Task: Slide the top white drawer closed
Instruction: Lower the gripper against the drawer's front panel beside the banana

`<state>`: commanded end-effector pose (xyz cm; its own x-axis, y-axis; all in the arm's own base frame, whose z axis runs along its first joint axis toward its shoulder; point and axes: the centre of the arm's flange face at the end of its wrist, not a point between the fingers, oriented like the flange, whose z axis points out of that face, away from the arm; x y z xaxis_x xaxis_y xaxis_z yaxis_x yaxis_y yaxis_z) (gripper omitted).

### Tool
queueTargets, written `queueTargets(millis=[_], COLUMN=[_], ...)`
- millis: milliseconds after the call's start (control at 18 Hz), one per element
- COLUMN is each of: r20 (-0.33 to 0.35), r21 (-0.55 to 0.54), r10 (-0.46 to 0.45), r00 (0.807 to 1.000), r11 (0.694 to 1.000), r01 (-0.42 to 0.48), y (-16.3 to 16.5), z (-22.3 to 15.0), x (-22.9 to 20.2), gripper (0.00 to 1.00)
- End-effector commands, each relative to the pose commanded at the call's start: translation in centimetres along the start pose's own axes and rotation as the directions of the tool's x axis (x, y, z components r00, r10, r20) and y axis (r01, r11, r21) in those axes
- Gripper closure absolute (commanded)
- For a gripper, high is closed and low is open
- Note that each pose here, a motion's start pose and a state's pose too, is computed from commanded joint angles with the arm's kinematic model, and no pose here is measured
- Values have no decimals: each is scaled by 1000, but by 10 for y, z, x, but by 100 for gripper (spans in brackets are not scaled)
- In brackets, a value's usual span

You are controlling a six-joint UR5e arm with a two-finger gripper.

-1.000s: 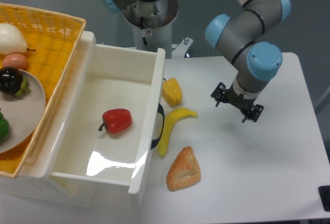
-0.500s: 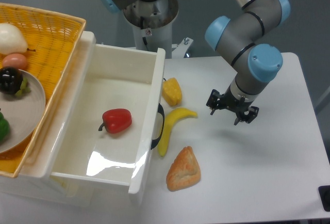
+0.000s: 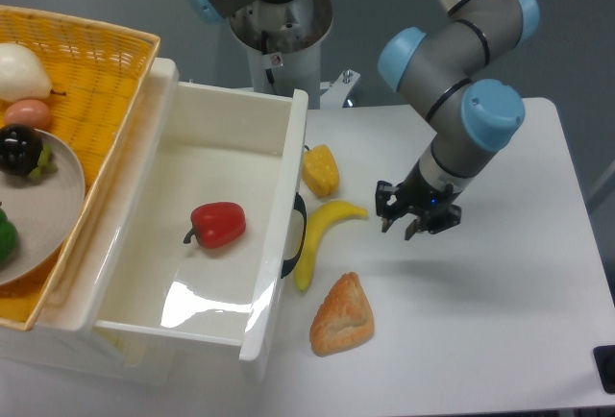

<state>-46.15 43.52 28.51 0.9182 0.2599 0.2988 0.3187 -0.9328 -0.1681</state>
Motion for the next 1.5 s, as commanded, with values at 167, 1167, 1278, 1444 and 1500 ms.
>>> queueTargets(millis=[167,1167,1278,1444,1500], r20=[-21,-214,-231,-254,-268], r21=[36,122,125,112,115], r10=[-26,-81,-87,-99,-100], r00=[999,974,969,962,958], r11=[999,986,985,985,984], r01=[27,109,118,130,135], y=[-10,-22,-24,-25,-25], z=[-5,-25,-23,-20,-20], x=[14,52,57,62,63], gripper=[72,96,96,96,96])
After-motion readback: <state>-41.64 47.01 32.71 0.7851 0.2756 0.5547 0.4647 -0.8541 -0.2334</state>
